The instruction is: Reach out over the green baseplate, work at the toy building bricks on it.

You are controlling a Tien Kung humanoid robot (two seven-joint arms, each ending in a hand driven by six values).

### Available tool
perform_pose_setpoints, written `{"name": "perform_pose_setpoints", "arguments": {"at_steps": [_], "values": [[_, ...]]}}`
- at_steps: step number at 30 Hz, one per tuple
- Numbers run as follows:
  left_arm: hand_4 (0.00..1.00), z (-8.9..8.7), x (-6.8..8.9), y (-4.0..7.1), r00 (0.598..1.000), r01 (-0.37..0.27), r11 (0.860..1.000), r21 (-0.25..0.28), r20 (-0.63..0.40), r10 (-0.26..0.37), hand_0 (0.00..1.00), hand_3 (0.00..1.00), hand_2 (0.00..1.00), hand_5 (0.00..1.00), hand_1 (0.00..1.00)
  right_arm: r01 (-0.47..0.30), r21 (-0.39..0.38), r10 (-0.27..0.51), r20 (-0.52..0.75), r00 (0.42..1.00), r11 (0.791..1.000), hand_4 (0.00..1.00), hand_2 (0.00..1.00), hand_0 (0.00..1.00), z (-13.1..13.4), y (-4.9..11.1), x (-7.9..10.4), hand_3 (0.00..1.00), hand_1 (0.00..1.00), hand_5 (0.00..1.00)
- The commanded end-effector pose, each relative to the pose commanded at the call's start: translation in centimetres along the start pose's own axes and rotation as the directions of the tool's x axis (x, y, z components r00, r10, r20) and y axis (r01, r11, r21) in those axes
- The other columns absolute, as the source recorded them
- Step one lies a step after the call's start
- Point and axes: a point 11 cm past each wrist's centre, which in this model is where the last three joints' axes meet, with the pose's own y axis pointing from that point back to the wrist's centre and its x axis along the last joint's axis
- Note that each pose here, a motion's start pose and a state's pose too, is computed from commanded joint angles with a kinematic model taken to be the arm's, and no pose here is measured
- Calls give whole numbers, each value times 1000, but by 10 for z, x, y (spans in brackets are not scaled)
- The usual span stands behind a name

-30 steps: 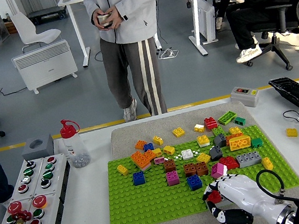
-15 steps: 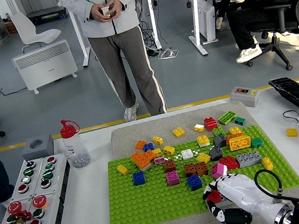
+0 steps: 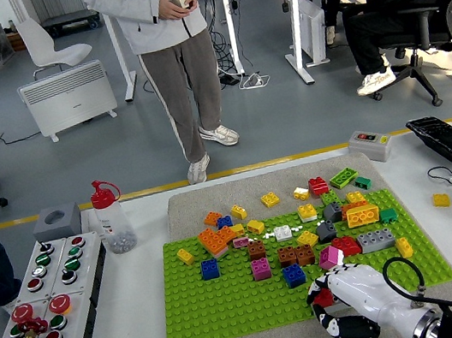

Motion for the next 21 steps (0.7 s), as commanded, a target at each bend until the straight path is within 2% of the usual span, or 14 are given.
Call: {"name": "perform_pose_setpoints", "arguments": {"at_steps": [21], "values": [[349, 0, -1, 0, 1000, 1, 1000, 2, 1, -1, 675, 604, 661, 998, 687, 10, 4, -10, -5, 1000, 1000, 378, 676, 775, -3, 0, -2, 617, 717, 431]]}}
